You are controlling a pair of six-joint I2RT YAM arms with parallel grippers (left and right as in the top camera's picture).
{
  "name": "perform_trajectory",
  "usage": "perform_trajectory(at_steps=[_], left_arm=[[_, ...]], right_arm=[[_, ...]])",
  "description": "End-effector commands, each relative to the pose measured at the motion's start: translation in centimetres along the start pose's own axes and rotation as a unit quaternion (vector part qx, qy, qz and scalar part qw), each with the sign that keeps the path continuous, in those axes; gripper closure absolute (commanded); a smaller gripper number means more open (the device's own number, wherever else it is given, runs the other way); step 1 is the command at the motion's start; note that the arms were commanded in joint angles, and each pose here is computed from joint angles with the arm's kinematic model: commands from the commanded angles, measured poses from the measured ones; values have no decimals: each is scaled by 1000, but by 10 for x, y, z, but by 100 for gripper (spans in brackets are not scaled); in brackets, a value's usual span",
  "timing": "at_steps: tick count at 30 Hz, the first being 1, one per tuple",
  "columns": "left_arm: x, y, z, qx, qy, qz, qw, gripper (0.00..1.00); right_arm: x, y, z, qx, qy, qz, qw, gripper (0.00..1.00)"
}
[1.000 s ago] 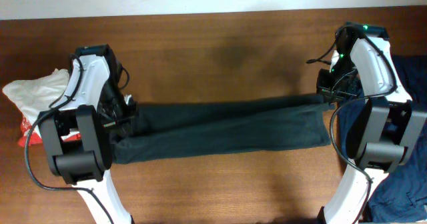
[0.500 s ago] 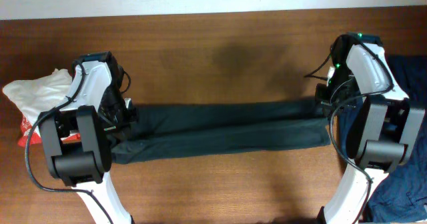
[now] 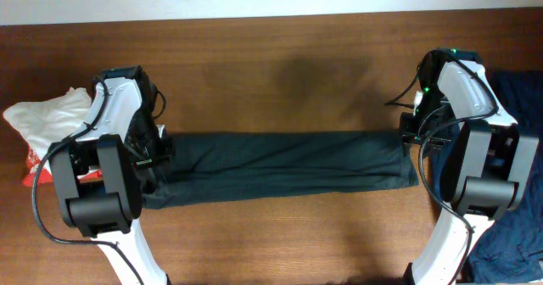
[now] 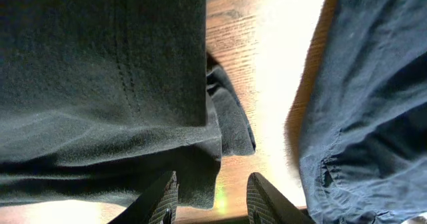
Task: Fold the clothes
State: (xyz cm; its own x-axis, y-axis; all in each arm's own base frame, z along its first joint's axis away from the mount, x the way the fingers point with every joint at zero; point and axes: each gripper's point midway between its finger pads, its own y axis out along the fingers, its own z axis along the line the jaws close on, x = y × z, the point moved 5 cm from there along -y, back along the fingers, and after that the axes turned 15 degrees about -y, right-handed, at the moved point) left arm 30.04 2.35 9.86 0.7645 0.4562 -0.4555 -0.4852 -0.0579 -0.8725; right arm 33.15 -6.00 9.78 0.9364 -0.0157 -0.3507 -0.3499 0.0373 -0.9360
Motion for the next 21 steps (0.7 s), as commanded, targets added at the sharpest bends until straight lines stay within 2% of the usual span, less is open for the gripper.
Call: perform_trajectory(at_steps=[1,3,4,8,10,11,14,17,19,21], left_arm=[[-4,-9,7,12,-2,-12,1000,69],[4,-16,10,26,-13,-42,999,69],[19,-21,3,7,-21,-83,996,68],[48,-31,-36,-103,-1,-153,983,69],[38,-30,-46,-134,15,-126,983,73],[32,-29,-47,-139,18,-107,984,73],[-1,-34,-35,-125,38,-51,990,73],[-33,-59,-10,-89,15,-78,993,69],[-40,-64,8,-44,-36,-102,993,69],[-44,-58,10,-39,-40,-93,994,65]], right_arm=[[2,-2,-2,-8,-15,-14,1000,62],[4,-2,-3,-8,-16,-17,1000,62],[4,-2,-2,-7,-16,-19,1000,61],[4,-2,-2,-7,-16,-19,1000,61],[4,-2,-2,-7,-16,-19,1000,60],[4,-2,-2,-7,-16,-19,1000,56],[6,-3,-3,-8,-16,-23,1000,53],[7,-3,-3,-9,-16,-27,999,50],[8,-3,-3,-9,-16,-30,999,50],[9,-3,-3,-9,-16,-32,999,50]])
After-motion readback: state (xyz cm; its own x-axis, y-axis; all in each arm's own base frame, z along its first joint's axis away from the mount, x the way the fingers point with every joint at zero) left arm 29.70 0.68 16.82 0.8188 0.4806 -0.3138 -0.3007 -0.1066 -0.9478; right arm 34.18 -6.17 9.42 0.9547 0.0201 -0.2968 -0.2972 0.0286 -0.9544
